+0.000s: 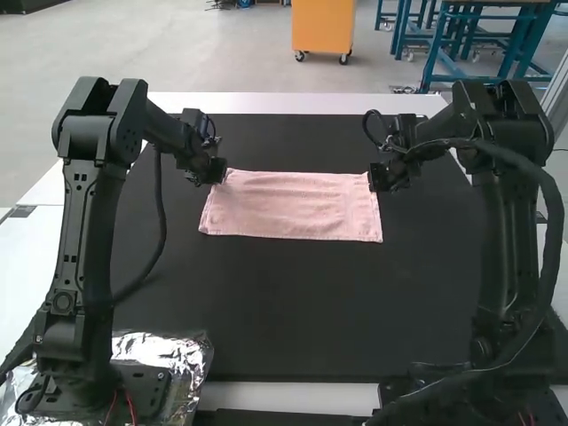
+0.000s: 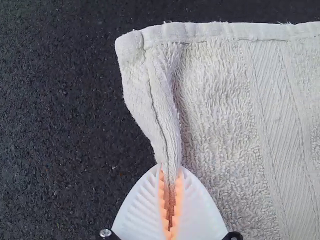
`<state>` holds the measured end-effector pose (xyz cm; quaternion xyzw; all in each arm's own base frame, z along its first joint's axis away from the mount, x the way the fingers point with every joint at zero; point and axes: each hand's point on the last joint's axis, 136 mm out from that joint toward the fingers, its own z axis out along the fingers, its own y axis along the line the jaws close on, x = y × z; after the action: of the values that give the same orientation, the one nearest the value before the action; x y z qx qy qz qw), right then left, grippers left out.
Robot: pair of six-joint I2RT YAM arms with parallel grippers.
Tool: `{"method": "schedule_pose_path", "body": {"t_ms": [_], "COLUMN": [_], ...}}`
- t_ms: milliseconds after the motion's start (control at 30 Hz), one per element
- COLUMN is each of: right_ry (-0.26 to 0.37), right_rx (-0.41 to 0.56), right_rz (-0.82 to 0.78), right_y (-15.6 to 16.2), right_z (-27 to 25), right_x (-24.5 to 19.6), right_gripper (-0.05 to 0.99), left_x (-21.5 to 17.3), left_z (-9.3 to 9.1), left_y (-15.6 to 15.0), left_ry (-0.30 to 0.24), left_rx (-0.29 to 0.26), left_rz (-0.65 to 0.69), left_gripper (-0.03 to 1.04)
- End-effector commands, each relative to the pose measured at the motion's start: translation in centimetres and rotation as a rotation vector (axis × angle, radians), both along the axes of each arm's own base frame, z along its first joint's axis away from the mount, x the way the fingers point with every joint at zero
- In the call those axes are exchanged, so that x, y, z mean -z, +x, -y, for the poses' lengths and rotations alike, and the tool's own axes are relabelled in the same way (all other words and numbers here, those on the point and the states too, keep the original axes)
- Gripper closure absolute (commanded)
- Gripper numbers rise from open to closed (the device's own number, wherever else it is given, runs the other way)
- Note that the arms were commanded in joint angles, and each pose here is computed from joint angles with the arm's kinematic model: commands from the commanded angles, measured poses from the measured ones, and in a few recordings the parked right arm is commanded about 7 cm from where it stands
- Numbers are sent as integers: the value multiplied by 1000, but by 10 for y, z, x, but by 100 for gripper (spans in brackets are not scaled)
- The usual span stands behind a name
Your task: Fold the towel.
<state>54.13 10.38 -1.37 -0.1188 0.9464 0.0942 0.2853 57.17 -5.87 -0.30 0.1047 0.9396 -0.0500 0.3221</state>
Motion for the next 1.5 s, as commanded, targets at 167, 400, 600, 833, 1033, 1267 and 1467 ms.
{"method": "schedule_pose_path", "body": {"t_ms": [167,400,600,833,1033,1267,1467], "right_ry": [71,96,115,133,144,148,139], "right_rx": [-46,-66,-50,-41,-37,-65,-76], "right_rz": [90,63,58,43,15,-15,-56], "right_y": [9,-15,-36,-58,-80,-111,-141], "right_z": [-14,-14,1,21,25,23,24], "right_x": [-65,-86,-96,-98,-93,-86,-72], "right_gripper": [96,96,96,96,96,96,96], "left_x": [-57,-69,-79,-84,-90,-88,-78], "left_z": [-5,-4,-5,-9,-10,-11,-14], "left_y": [6,-19,-41,-68,-87,-117,-146], "left_ry": [-26,-42,-40,-23,-11,-7,0], "left_rx": [11,24,27,33,28,26,17], "left_rz": [93,31,36,43,57,40,35], "left_gripper": [99,99,99,99,99,99,99]}}
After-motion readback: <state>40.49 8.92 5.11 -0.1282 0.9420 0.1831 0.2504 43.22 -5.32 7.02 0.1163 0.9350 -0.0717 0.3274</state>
